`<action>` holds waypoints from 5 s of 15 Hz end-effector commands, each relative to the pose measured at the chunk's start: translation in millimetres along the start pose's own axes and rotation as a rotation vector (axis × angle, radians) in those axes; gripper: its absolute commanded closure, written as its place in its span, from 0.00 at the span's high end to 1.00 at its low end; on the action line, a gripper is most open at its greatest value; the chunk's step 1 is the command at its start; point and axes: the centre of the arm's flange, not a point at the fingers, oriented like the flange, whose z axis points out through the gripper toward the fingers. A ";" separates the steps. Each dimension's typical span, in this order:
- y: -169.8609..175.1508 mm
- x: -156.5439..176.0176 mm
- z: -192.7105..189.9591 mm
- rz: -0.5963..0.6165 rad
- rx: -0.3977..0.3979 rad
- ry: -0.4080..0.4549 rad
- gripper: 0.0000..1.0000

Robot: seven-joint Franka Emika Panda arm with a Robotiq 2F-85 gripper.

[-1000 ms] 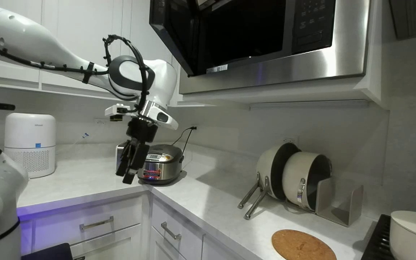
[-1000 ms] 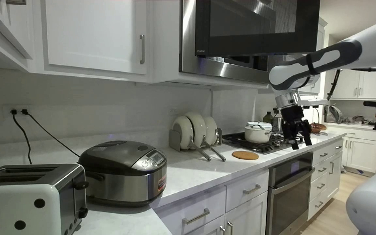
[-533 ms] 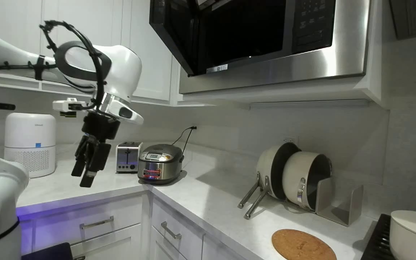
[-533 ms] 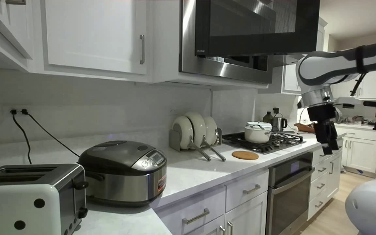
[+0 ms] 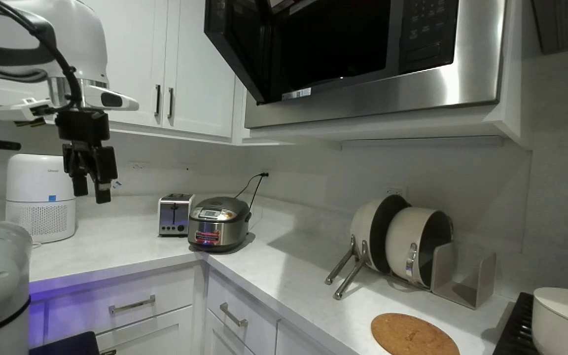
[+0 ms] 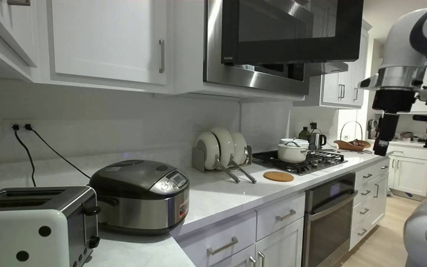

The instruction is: Close the door of the microwave

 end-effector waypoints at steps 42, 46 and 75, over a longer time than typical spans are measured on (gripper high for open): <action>-156.4 163.2 -254.9 0.650 -0.403 1.053 0.00; -133.4 175.6 -251.3 0.723 -0.460 1.065 0.00; 66.4 190.8 -252.7 0.889 -0.546 1.009 0.00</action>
